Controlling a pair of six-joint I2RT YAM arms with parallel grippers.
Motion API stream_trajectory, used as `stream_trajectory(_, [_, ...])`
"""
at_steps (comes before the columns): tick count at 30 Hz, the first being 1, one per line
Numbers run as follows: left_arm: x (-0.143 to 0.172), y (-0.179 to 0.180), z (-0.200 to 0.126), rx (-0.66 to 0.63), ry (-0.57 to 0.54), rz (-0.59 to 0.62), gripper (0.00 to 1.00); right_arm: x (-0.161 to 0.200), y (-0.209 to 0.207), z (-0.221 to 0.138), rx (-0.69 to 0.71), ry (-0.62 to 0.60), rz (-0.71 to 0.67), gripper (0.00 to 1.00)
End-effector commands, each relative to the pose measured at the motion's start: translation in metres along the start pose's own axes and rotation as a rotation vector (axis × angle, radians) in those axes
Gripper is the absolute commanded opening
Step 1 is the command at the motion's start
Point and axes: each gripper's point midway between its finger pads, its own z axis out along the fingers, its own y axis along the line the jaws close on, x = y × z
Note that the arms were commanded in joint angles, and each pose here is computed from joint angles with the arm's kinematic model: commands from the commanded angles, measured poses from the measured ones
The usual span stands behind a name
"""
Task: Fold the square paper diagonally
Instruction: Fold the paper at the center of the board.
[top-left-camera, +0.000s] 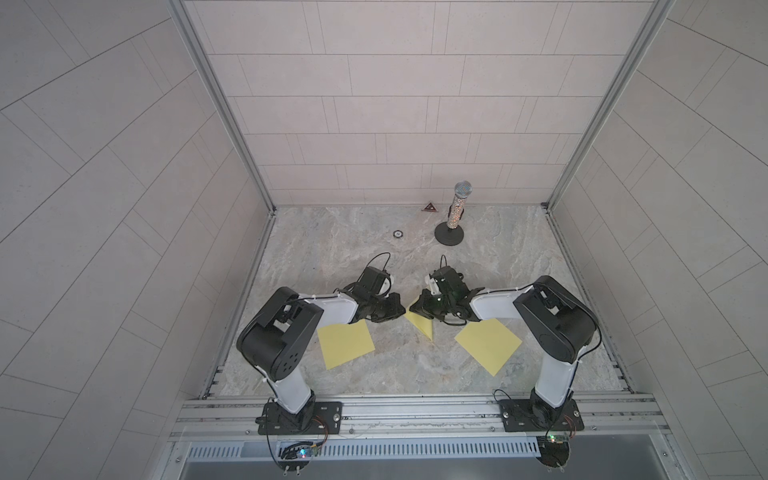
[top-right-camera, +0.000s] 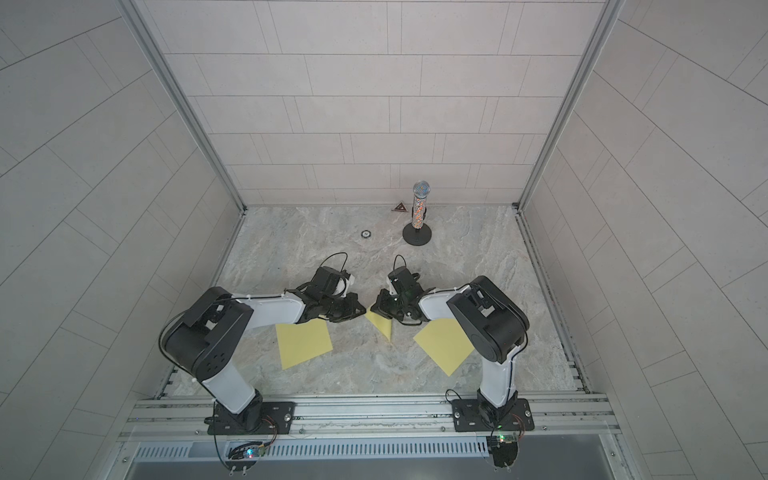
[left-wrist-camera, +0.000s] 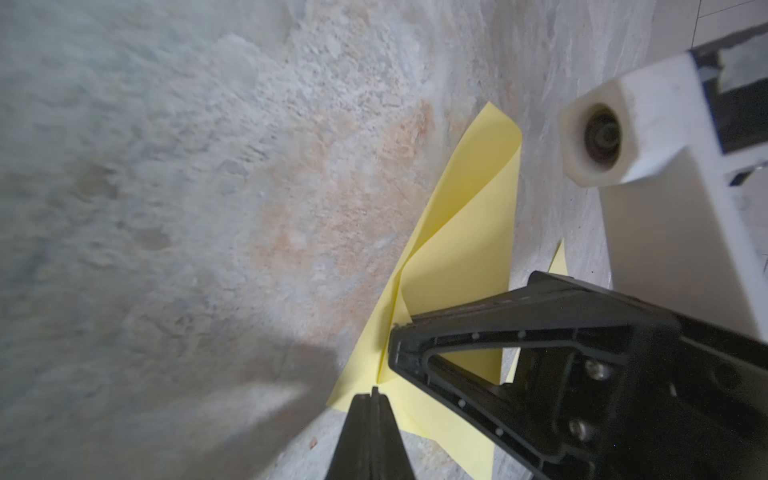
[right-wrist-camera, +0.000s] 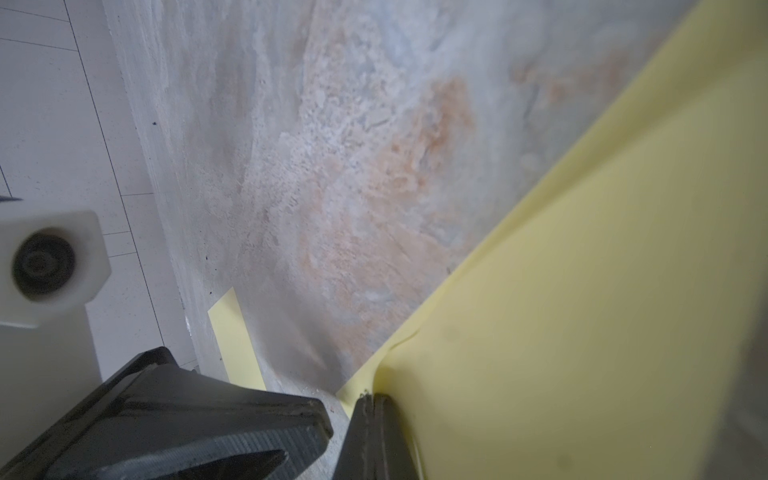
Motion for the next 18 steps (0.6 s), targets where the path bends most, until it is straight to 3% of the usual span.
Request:
stream_trajectory(1, [-0.004,0.001,0.0,-0.005,-0.002,-0.011,0.0,0.014,-0.025,-0.001,0.103,0.033,0.025,0.0])
stream_trajectory(18, [-0.009,0.02,0.003,-0.04,-0.026,-0.022,0.0,0.013,-0.021,-0.001,0.093,0.026,0.021,0.0])
